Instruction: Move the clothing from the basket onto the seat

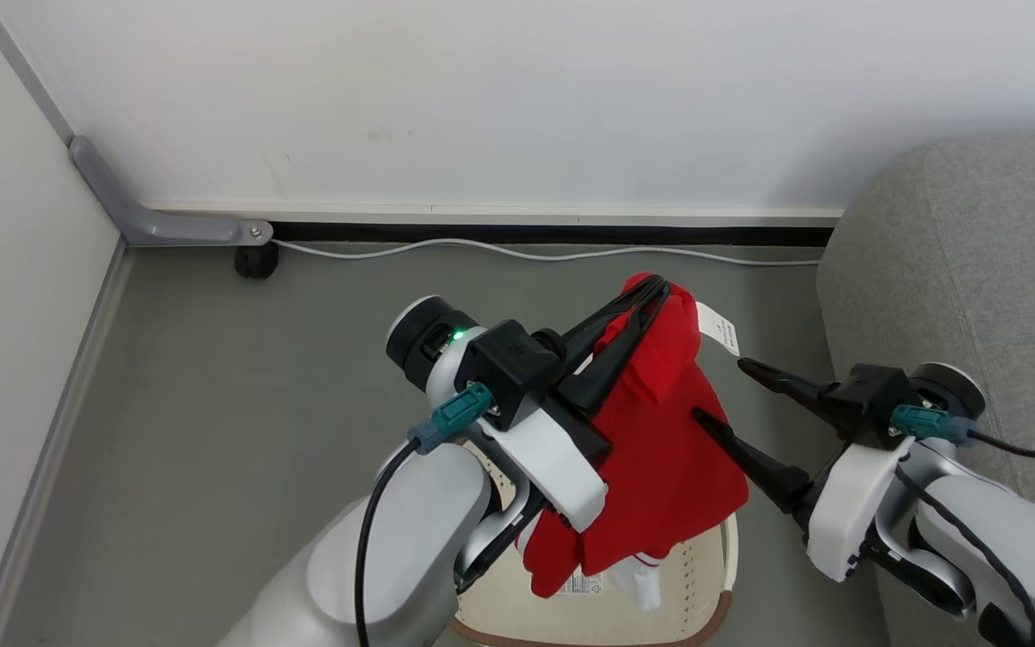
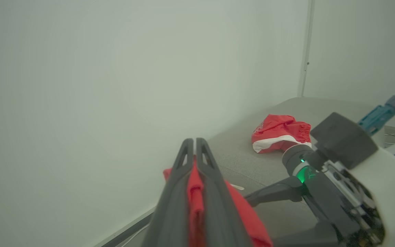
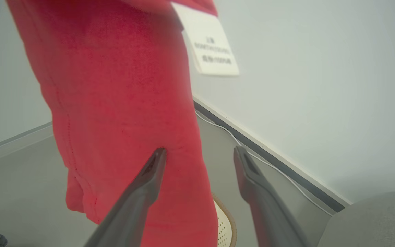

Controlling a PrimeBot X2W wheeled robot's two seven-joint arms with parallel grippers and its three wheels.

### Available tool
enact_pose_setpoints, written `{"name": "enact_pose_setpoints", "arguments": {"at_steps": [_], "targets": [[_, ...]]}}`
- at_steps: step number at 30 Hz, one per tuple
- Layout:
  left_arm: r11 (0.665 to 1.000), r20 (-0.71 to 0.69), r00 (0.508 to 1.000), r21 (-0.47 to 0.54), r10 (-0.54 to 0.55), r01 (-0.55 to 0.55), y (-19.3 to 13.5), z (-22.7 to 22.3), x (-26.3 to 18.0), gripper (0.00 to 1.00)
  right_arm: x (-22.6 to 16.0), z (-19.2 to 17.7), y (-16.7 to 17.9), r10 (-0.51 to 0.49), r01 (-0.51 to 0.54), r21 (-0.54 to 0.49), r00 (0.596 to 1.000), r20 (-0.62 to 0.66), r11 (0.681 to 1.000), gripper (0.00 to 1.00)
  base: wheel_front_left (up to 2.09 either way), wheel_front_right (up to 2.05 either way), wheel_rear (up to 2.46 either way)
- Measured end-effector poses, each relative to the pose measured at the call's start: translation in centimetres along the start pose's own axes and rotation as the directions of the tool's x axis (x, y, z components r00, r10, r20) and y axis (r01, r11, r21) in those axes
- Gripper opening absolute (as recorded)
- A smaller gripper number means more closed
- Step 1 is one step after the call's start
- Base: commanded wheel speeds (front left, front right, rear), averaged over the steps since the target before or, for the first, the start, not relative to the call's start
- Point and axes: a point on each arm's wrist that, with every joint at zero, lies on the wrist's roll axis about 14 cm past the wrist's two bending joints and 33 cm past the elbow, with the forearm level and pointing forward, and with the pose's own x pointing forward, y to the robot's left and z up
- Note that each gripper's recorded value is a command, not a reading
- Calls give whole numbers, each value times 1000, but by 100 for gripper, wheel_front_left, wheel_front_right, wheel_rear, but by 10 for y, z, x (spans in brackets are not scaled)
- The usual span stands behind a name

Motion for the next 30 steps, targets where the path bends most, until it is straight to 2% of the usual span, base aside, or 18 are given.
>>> {"name": "enact_pose_setpoints", "arguments": {"at_steps": [4, 10, 11, 12, 13, 14, 15, 22, 30], "targets": [[1000, -4, 1000, 5, -9, 10, -4, -1, -1, 0, 5, -1, 8, 75, -76, -14, 996, -49, 997, 100, 0, 0, 0], [1000, -15, 1000, -14, -17, 17, -8, -4, -3, 0, 19, 4, 22, 126, -123, 49, 989, -74, 991, 100, 0, 0, 0], [1000, -15, 1000, -12, -18, 18, -8, -4, -2, 0, 21, 2, 26, 137, -133, 56, 987, -85, 990, 80, 0, 0, 0], [1000, -16, 1000, -13, -17, 17, -7, -4, -2, 0, 22, 0, 32, 149, -143, 66, 984, -96, 987, 45, 0, 0, 0], [1000, -16, 1000, -16, -13, 13, -6, -4, -2, 0, 23, -4, 38, 164, -155, 80, 980, -110, 985, 23, 0, 0, 0], [1000, -19, 1000, -15, -8, 8, -4, -5, -2, 0, 23, -7, 44, 175, -165, 93, 978, -114, 982, 23, 0, 0, 0], [1000, -23, 1000, -15, -2, 2, -3, -7, -2, 0, 23, -10, 47, 181, -169, 109, 977, -116, 980, 0, 0, 0, 0], [1000, -44, 999, -19, 8, -9, 1, -14, -3, 0, 21, -19, 43, 162, -146, 132, 980, -118, 980, 0, 0, 0, 0], [999, -53, 998, -28, 20, -22, 6, -19, 0, 0, 16, -24, 20, 78, -65, 150, 993, -86, 987, 0, 0, 0, 0]]}}
